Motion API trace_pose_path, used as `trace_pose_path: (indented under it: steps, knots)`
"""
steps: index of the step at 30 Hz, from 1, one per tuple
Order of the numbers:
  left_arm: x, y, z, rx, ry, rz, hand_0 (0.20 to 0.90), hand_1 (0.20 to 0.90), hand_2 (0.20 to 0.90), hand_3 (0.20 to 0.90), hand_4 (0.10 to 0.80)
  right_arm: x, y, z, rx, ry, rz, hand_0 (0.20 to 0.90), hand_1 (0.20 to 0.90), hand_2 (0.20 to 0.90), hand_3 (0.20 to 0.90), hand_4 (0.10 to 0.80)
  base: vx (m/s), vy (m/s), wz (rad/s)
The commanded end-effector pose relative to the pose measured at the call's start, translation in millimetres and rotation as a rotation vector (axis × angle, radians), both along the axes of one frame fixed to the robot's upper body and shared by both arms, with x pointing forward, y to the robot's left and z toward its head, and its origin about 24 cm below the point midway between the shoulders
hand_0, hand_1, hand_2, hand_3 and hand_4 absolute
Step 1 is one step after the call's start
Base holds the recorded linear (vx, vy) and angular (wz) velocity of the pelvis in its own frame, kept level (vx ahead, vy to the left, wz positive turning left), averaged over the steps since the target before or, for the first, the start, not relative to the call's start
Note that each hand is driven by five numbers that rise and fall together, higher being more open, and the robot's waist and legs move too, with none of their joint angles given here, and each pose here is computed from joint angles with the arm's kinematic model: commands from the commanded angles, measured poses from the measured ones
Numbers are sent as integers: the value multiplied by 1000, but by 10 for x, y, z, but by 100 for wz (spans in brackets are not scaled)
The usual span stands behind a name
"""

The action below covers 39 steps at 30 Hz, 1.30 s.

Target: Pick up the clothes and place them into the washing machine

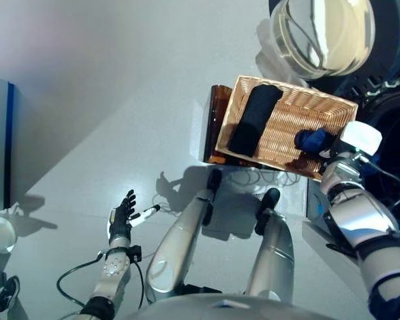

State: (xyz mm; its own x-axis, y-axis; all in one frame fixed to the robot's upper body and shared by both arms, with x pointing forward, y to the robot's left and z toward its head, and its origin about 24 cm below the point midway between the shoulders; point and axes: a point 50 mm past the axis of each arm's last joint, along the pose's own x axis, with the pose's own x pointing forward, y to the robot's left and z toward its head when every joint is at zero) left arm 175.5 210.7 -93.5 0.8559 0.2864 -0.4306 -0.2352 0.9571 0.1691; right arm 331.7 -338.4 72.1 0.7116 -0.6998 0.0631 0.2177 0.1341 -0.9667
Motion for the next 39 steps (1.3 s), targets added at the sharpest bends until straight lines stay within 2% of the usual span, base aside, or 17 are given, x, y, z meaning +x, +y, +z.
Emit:
trace_pose_path:
  steps: [1,4,6,9,14,21,24,29,33,38,39]
  knots:
    - [-188,295,-19,59,17,80,900,900,900,900,800,-44,-289,344,55,-251,-75,200,200,200,200,300,70,27,-21]
    - [-222,302,-48,61,37,77,900,900,900,900,800,-108,-332,265,225,-363,-142,200,200,200,200,300,66,10,-17]
    - [-275,302,-67,39,48,78,900,900,900,900,800,-240,-451,181,502,-594,-278,200,200,200,200,300,87,7,-14]
    - [-313,330,-70,35,56,75,900,900,900,900,800,-262,-446,131,727,-806,-340,200,200,200,200,300,34,34,-6]
    - [-368,360,-121,25,88,104,900,900,900,900,800,-216,-231,-83,1028,-1008,-359,200,200,200,200,300,23,40,-18]
    - [-381,240,-153,-41,75,113,900,900,900,900,800,-87,336,-314,1410,-1263,-271,200,200,200,200,300,-8,19,-9]
    - [-396,136,-164,-80,62,101,900,900,900,900,800,-59,496,-170,1581,-1568,-219,200,200,200,200,300,1,43,-8]
    - [-418,73,-173,-89,59,84,900,900,900,900,800,-122,374,-2,1536,-1773,-263,200,200,200,200,300,9,33,2]
    - [-430,65,-185,-78,66,72,900,900,900,900,800,-135,121,318,1439,-1886,-245,200,200,200,200,300,32,60,0]
    - [-377,50,-133,-71,30,36,900,900,900,900,800,-280,-391,1149,1198,-2088,-114,200,200,200,200,300,31,47,-9]
    - [-373,121,-102,-50,18,31,900,900,900,900,800,-412,-565,1554,1070,-2137,-3,200,200,200,200,300,16,21,-8]
